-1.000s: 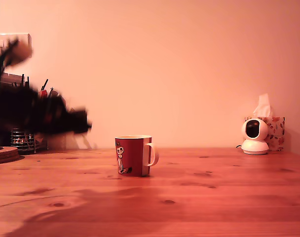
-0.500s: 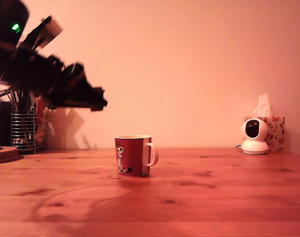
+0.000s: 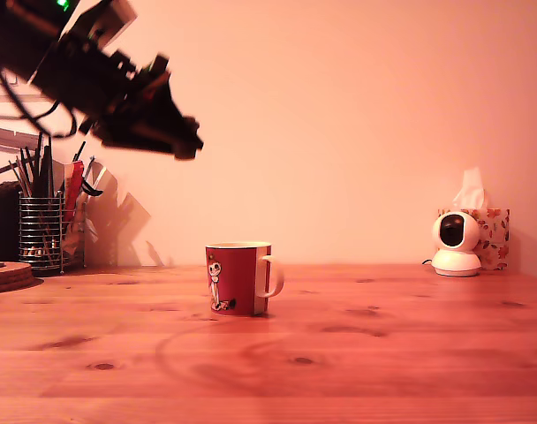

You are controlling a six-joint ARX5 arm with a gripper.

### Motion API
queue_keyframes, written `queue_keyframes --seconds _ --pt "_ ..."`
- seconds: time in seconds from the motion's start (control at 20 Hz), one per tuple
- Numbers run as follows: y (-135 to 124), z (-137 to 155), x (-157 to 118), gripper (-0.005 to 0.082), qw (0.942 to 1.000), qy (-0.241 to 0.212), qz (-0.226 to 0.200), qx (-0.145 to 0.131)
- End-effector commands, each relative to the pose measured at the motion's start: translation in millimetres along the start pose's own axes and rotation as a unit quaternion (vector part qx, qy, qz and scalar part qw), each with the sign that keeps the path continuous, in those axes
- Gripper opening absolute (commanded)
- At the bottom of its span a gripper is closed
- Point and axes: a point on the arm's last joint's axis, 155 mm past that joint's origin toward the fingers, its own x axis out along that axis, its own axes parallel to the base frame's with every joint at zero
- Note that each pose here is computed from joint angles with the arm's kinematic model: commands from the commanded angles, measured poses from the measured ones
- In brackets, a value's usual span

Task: Pick up the coffee capsules on the table and drop them inside the coffee cup

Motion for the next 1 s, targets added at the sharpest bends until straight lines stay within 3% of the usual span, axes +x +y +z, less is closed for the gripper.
queue_keyframes --seconds 0.0,0.3,0.85,0.95 --pt "0 -14 16 0.0181 0.9996 0.025 -0.009 -0.008" --pt "-3 -14 42 0.0181 0.9983 0.055 -0.019 -0.008" --pt "1 -36 73 0.0181 0.9898 0.140 -0.015 -0.026" --pt "2 -43 76 0.0181 0.9888 0.149 -0.006 -0.013"
